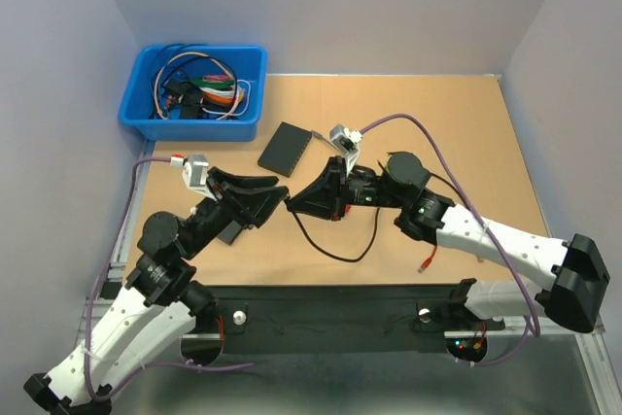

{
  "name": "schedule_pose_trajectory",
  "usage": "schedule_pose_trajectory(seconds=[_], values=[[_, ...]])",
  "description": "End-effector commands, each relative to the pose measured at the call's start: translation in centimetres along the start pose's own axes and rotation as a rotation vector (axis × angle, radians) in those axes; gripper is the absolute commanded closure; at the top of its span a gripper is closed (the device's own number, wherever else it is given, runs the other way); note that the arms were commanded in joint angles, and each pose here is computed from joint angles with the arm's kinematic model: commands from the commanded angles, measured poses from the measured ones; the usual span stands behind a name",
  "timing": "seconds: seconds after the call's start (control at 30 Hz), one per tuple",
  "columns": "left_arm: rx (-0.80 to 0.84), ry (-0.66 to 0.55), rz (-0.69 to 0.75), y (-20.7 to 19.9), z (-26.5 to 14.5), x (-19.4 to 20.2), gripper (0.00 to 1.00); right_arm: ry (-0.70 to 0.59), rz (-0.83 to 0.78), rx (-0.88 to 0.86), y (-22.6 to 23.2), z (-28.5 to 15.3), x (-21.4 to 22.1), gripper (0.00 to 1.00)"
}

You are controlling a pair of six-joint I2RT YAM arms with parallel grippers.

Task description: Insert the plug into the switch port

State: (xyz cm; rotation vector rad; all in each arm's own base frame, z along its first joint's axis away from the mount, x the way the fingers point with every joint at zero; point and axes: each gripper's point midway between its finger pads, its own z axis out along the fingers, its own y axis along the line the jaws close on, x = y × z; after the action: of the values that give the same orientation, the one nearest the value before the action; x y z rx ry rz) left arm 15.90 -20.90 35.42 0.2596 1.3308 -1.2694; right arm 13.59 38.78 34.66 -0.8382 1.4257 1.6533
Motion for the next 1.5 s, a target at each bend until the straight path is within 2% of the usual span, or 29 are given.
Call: schedule_pose_trajectory(seconds=[0.0,0.07,0.1,0.17,0.37,0.4,0.43,0.57,0.63,0.7,0.8,0.93,1.17,1.47], values=[[-0.373,0.016,0.007,5.4,-1.2,-1.2,0.33,0.019,-0.057,0.251,-4.3,-1.8,0.8,0.99],[-0.596,0.047,0.001,9.0,-3.1,-0.4,0.23,0.079,-0.028,0.389,-7.3,-2.9,3.0,0.99],[-0.655,0.052,-0.008,9.8,-3.3,-0.4,0.16,0.097,-0.023,0.431,-8.3,-3.3,3.6,1.00],[-0.771,0.045,-0.003,11.5,-4.4,-0.5,0.10,0.140,-0.001,0.532,-10.4,-4.2,5.2,1.00],[-0.958,0.079,0.007,14.7,-5.7,0.2,0.03,0.316,0.048,0.705,-16.0,-5.0,10.7,1.00],[-0.975,0.086,0.010,15.2,-5.7,0.3,0.01,0.318,0.039,0.702,-16.3,-4.5,10.4,1.00],[-1.000,0.108,0.010,16.1,-5.7,0.7,0.01,0.385,0.053,0.725,-17.5,-4.8,12.3,1.00],[-1.004,0.187,-0.084,20.3,-5.9,1.9,0.01,0.492,0.065,0.721,-19.2,-3.9,14.4,1.00],[-1.030,0.243,-0.155,22.4,-6.7,3.8,0.01,0.519,0.069,0.718,-19.7,-3.5,15.0,1.00],[-1.020,0.250,-0.192,23.4,-6.7,4.1,0.01,0.543,0.072,0.714,-20.3,-3.1,15.6,0.99],[-1.091,0.255,-0.241,26.0,-7.9,4.8,0.01,0.570,0.091,0.693,-20.5,-2.8,16.6,0.99],[-1.182,0.319,-0.371,29.5,-10.6,7.7,0.01,0.591,0.105,0.683,-20.4,-3.2,17.5,1.00],[-1.302,0.265,-0.436,33.0,-14.0,8.3,0.01,0.611,0.100,0.688,-20.2,-4.2,18.2,1.00],[-1.395,0.255,-0.480,34.3,-16.6,10.1,0.01,0.614,0.097,0.713,-19.9,-5.4,18.6,1.00]])
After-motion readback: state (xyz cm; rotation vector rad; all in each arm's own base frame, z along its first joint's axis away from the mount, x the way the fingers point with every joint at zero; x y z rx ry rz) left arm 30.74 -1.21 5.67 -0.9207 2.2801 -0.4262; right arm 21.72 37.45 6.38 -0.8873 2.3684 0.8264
